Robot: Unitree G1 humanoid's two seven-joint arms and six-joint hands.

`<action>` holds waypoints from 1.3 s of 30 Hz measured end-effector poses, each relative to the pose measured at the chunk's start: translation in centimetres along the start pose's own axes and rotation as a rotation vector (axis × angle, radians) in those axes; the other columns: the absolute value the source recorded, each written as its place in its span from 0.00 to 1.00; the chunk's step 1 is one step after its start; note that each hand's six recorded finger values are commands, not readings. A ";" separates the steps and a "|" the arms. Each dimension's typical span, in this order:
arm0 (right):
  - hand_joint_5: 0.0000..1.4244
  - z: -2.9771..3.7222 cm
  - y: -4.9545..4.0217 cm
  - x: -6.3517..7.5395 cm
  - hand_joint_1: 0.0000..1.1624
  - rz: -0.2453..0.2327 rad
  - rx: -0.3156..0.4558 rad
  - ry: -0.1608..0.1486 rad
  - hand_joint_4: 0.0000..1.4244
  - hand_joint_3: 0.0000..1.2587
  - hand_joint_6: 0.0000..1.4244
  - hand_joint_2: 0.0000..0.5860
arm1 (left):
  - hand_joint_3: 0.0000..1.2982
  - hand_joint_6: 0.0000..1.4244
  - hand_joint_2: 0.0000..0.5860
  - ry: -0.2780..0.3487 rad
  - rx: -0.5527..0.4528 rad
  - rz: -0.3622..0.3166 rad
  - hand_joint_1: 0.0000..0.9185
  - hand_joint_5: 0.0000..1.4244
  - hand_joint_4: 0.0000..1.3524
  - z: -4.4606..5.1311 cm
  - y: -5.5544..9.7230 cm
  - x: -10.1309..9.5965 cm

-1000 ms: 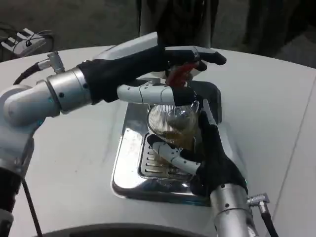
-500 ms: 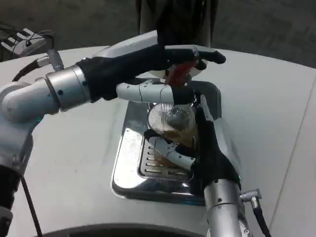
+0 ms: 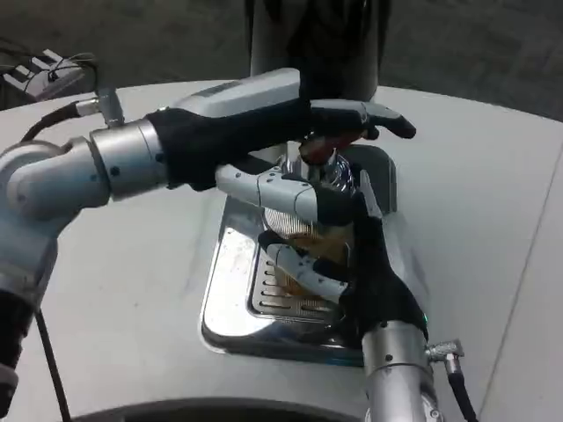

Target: Grasp the cup under the faucet to collect the drink, then remove the cup.

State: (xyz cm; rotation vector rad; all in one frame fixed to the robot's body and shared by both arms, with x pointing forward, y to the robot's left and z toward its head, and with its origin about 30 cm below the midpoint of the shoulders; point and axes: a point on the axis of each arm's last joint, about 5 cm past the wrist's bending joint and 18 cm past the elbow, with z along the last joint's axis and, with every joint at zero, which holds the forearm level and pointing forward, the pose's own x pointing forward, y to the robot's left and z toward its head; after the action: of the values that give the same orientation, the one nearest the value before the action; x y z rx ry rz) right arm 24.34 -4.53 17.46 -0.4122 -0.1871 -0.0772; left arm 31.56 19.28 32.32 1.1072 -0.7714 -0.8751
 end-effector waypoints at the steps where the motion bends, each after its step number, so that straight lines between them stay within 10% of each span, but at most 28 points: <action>1: 0.01 0.02 0.05 0.0 0.60 -0.003 0.000 -0.001 0.00 0.00 0.06 0.35 | 0.14 0.10 0.00 -0.002 0.004 -0.007 0.00 0.11 0.07 0.05 0.0 0.1; 16: 0.03 0.02 0.39 -0.2 0.60 -0.036 0.016 -0.024 0.00 0.00 0.06 0.35 | 0.14 0.10 0.00 -0.003 0.005 -0.013 0.00 0.10 0.07 0.06 0.1 0.1; 39: 0.04 -2.05 2.26 -0.6 0.60 -0.103 0.045 -0.034 0.00 0.00 0.08 0.35 | 0.14 0.10 0.00 0.001 -0.005 -0.036 0.00 0.10 0.06 0.13 0.6 0.1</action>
State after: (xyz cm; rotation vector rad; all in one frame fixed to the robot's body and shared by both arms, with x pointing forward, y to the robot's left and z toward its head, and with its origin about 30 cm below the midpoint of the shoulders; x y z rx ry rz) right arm 24.31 -3.27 14.61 -0.3592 -0.2431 -0.1675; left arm 31.62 19.23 32.92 1.1196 -0.7507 -0.9061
